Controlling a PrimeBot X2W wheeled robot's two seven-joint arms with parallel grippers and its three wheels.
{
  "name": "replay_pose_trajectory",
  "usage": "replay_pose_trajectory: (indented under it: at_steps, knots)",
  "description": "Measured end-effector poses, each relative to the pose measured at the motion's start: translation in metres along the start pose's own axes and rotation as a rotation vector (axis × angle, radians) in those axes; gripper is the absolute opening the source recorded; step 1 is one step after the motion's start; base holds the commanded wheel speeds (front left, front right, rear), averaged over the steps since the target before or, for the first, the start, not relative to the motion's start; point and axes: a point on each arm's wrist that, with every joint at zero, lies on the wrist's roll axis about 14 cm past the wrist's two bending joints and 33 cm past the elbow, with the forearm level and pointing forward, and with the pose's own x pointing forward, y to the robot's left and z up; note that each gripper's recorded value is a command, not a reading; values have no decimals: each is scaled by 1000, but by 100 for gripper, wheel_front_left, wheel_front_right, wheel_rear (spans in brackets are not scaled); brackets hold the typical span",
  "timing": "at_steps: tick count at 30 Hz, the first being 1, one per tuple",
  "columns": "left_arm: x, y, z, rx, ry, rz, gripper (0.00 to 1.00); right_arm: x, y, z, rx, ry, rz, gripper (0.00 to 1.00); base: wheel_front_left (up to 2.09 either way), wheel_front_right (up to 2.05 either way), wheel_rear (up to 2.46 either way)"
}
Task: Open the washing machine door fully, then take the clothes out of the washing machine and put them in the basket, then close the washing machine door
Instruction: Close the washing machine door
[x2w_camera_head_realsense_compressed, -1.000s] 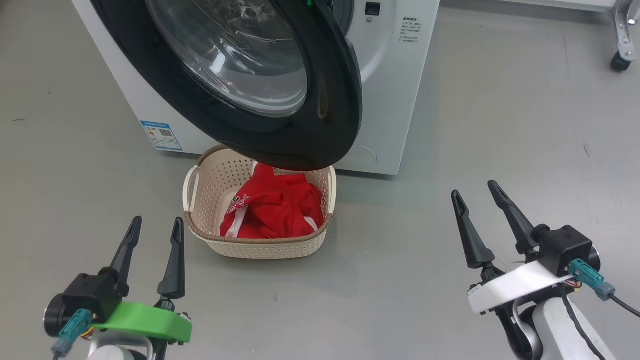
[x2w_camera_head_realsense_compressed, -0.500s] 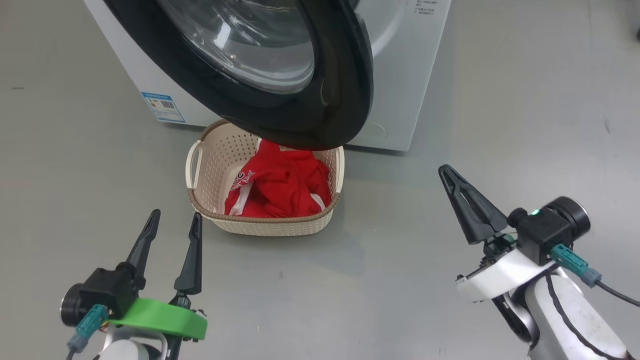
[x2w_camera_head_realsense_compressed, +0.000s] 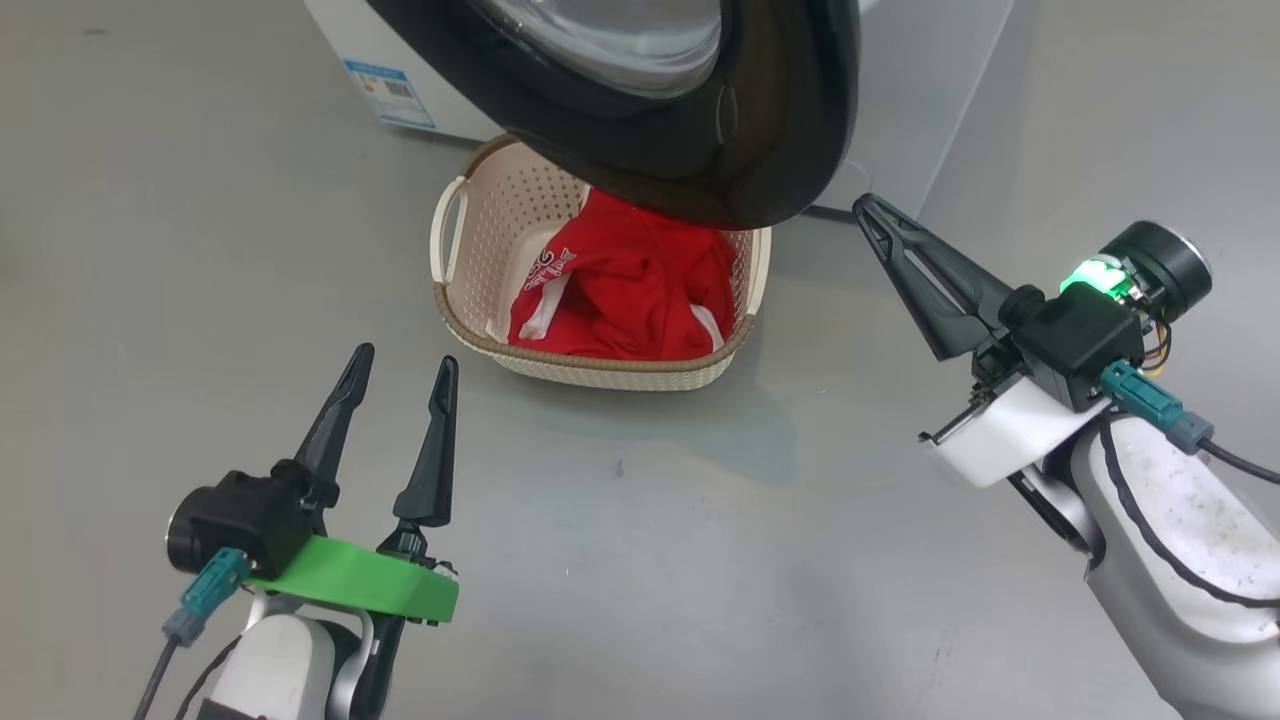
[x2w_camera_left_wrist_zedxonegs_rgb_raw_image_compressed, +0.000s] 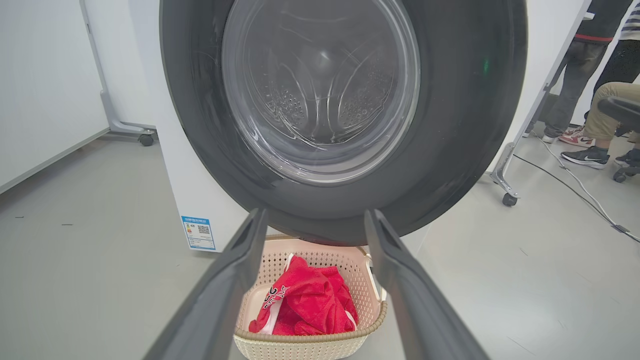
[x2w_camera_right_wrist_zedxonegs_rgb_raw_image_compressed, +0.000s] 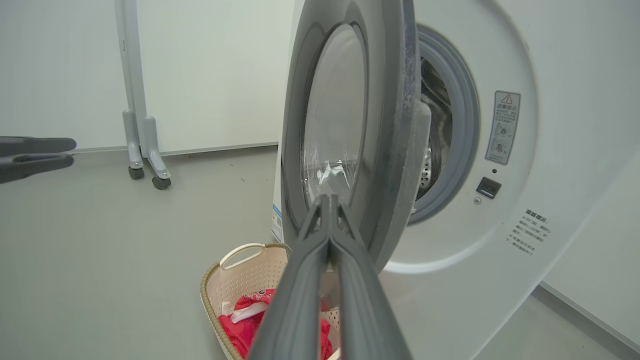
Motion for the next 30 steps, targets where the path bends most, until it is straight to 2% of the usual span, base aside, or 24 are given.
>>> replay_pose_trajectory:
  at_steps: [12, 21, 30]
  knots:
    - [5, 34, -14, 4, 44, 97, 100, 49, -3, -33, 55, 23, 91, 0, 0, 0, 0]
    - [9, 46, -20, -37, 58, 140, 100, 70, -16, -61, 88, 53, 93, 0, 0, 0, 0]
    - [12, 47, -30, -45, 82, 144, 100, 86, -42, -65, 85, 54, 60, 0, 0, 0, 0]
